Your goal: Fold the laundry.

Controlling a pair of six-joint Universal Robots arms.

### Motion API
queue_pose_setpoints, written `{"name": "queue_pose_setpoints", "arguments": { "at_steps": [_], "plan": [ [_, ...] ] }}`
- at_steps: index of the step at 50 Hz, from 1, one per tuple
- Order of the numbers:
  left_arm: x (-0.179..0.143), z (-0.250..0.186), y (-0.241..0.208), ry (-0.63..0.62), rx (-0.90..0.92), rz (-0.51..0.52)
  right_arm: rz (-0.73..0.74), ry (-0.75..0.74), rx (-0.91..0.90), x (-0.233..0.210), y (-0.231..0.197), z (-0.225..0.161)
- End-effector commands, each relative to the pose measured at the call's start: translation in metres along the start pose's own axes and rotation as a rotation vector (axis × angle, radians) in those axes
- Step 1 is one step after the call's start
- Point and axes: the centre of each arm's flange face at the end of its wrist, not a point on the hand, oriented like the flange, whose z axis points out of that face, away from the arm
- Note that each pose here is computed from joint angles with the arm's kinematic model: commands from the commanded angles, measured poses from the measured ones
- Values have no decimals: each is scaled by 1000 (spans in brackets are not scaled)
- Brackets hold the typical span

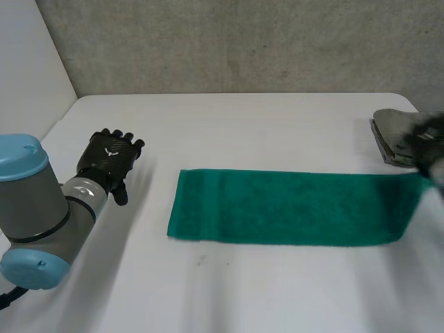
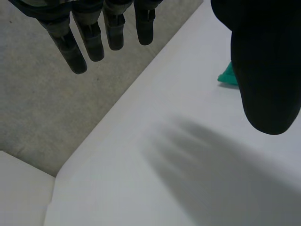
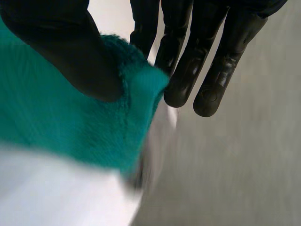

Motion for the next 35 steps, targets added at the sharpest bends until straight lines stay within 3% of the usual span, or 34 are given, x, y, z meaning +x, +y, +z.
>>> {"name": "queue_pose_setpoints", "arguments": {
  "at_steps": [1,6,9,14,18,22,23,27,35],
  "plan": [
    [-5,-2,-7,-16,19,-19,20,-150,436,-80,-138,-45],
    [-4,-3,-9,-13,24,-49,-8,-310,664,-146,-192,-94],
    [-2,-4,-11,-7,32,-59,-44,-458,731,-193,-190,-109],
    [1,-5,-16,2,46,-57,-82,-574,765,-226,-182,-125],
    [15,-8,-29,38,90,-53,-37,-566,721,-220,-180,-123],
    [26,-9,-44,63,138,-46,183,-505,589,-177,-174,-104],
    [28,-9,-47,66,147,-45,286,-461,512,-150,-164,-91],
    [42,-8,-53,97,167,-38,454,-424,316,-104,-126,-75],
    [67,-10,-51,158,163,-25,514,-501,10,-111,-42,-69]
  ]
}}
